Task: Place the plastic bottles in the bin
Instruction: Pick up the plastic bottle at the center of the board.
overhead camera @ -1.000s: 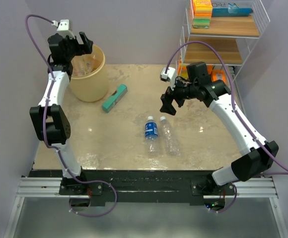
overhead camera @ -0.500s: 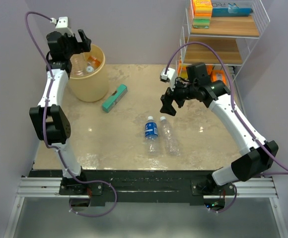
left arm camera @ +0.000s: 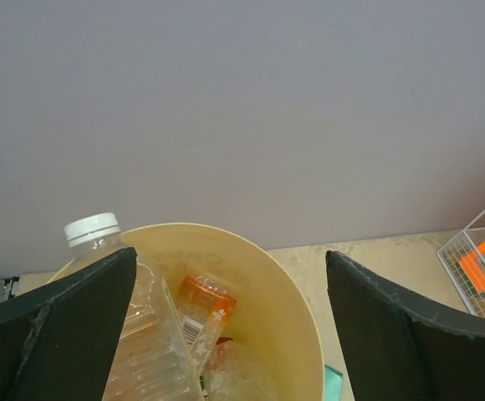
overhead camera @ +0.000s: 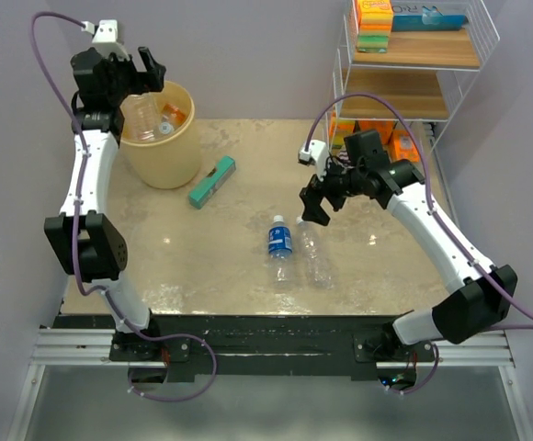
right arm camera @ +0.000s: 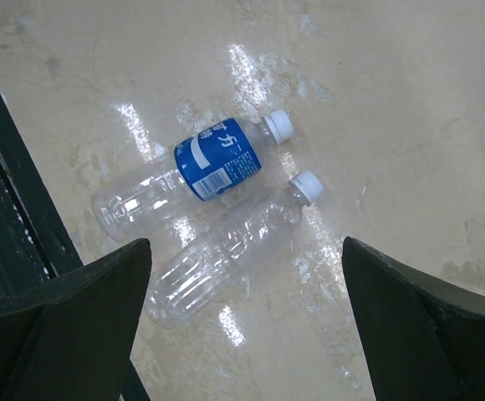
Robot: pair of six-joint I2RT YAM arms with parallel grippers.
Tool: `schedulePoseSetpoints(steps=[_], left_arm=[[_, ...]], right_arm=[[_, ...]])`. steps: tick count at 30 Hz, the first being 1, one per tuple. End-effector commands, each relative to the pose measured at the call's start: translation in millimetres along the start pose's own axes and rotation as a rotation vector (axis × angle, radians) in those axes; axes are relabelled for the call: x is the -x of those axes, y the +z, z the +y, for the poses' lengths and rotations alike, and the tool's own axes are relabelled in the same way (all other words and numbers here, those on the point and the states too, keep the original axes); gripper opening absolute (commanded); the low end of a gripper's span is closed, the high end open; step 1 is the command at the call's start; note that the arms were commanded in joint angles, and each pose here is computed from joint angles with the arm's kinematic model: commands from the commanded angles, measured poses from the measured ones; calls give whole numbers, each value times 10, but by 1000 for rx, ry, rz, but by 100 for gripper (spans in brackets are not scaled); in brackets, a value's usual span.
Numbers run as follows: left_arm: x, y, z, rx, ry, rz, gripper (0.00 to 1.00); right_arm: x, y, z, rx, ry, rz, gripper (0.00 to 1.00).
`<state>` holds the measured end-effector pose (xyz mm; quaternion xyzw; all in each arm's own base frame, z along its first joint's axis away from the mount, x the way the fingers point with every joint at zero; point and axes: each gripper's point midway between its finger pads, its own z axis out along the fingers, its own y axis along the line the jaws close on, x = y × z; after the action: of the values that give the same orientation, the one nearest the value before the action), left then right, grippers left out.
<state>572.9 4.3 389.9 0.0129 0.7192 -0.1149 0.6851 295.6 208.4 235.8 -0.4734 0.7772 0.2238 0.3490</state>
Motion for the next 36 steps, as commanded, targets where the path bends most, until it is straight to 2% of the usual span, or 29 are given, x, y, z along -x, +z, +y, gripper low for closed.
schedulePoseSetpoints(steps=[1,5,15,26,36], left_arm=[[568,-355,-204,-47,76,-109,99],[702,-599,-314,-63,111,-120,99],[718,-1286,-535,-84,203,-127,99],[244,-1965,-719,-128,284,-38,99],[-163,-2330,-850,-193,325,41,99]], right_arm=[[-135,-27,-11,-44,-10,20,99],[-306,29,-37,-72,13,56,99],[-724,211,-89,-106,85,157,99],[-1013,327,-139,-130,115,246,99],[-1112,398,-166,-139,145,277,99]])
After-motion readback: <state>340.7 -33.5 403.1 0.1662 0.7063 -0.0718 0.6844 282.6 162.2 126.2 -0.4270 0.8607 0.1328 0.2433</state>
